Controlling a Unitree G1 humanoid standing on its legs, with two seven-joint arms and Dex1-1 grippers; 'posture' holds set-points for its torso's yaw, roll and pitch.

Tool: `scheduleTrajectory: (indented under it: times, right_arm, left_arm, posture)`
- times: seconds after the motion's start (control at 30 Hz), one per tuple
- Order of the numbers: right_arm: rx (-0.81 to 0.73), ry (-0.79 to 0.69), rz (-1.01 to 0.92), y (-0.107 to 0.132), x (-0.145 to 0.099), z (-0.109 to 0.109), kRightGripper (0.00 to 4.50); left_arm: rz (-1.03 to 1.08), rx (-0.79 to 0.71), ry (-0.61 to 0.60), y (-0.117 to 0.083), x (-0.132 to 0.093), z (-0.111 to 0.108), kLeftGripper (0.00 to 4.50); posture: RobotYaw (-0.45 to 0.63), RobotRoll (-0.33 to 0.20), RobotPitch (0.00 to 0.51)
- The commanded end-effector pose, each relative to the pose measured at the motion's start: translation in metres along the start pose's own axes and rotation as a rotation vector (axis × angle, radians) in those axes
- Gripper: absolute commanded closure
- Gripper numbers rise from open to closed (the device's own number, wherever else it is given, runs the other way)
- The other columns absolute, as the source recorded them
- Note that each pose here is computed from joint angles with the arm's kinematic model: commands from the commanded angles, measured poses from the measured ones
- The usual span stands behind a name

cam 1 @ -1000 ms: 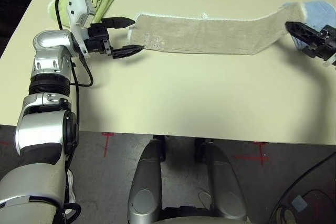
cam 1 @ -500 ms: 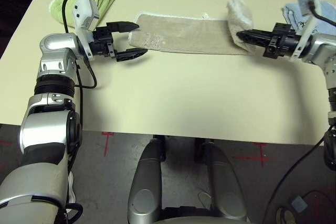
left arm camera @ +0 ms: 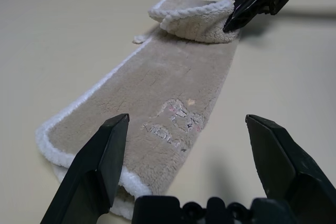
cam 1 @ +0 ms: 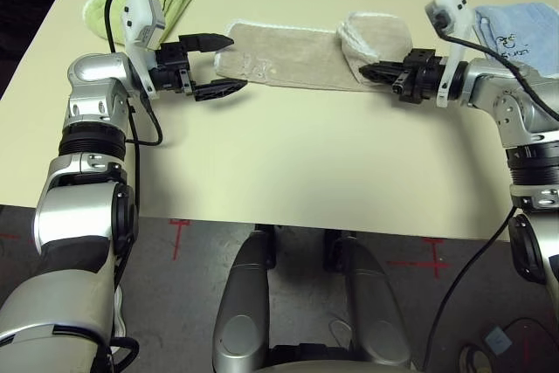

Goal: Fold the towel and set it aside.

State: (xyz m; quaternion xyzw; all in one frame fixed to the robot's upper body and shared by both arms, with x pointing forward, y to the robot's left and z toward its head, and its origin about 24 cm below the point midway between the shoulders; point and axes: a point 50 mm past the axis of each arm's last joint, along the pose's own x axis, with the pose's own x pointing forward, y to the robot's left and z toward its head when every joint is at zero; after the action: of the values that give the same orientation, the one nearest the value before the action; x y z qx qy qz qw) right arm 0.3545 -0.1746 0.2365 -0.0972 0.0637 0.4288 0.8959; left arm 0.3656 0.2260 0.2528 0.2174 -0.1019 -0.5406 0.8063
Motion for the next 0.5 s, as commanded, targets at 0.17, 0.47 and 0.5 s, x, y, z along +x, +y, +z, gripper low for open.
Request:
scheduleTrajectory:
  times: [0.17, 0.47, 0.5]
  right_arm:
    - [-0.120, -0.156, 0.128, 0.016, 0.001, 0.026, 1.89]
    - [-0.162, -0.130, 0.201, 0.028, 0.022, 0.026, 0.06]
    - [-0.167, -0.123, 0.206, 0.029, 0.025, 0.024, 0.06]
  left_arm:
    - [-0.017, 0.005, 0.003, -0.001, 0.000, 0.001, 0.00]
    - [-0.019, 0.002, 0.002, -0.001, 0.001, 0.000, 0.00]
    - [-0.020, 0.002, 0.002, -0.002, 0.002, 0.000, 0.00]
  posture:
    - [0.06, 0.000, 0.376]
    - [0.06, 0.000, 0.366]
    - [0.06, 0.000, 0.364]
